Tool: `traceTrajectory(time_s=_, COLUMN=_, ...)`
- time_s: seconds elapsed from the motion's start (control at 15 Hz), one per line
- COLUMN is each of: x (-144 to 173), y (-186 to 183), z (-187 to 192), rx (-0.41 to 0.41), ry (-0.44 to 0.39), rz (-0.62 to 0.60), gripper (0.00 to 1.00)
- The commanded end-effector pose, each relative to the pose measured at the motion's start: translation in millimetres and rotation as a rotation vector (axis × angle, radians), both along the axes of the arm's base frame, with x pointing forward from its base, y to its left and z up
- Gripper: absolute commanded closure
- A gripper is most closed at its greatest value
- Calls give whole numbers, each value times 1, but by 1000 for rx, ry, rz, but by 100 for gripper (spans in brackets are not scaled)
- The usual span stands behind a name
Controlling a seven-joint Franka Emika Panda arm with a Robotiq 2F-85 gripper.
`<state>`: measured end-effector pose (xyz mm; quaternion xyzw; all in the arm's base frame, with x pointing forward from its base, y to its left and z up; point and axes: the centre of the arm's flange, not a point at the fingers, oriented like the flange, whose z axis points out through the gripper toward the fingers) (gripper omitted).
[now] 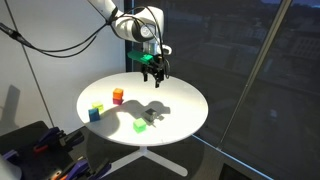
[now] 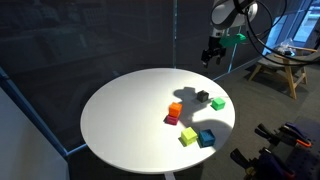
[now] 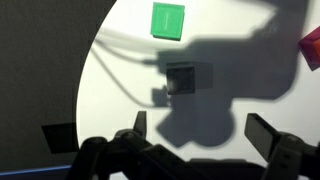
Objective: Put the grey block on the stack of blocks
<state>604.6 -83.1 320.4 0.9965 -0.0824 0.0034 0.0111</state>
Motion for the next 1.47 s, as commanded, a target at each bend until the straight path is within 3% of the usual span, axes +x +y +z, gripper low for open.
traceTrajectory(time_s=0.0, x=14, y=0, z=-15, rx=9, ry=-13, rz=-45, gripper=0)
traceTrajectory(time_s=1.0, x=39, y=9, z=-91, rx=-5, ry=64, rz=51, gripper=0)
traceTrajectory(time_s=1.4, x=32, y=11, z=-105, rx=-6, ry=78, rz=46, gripper=0)
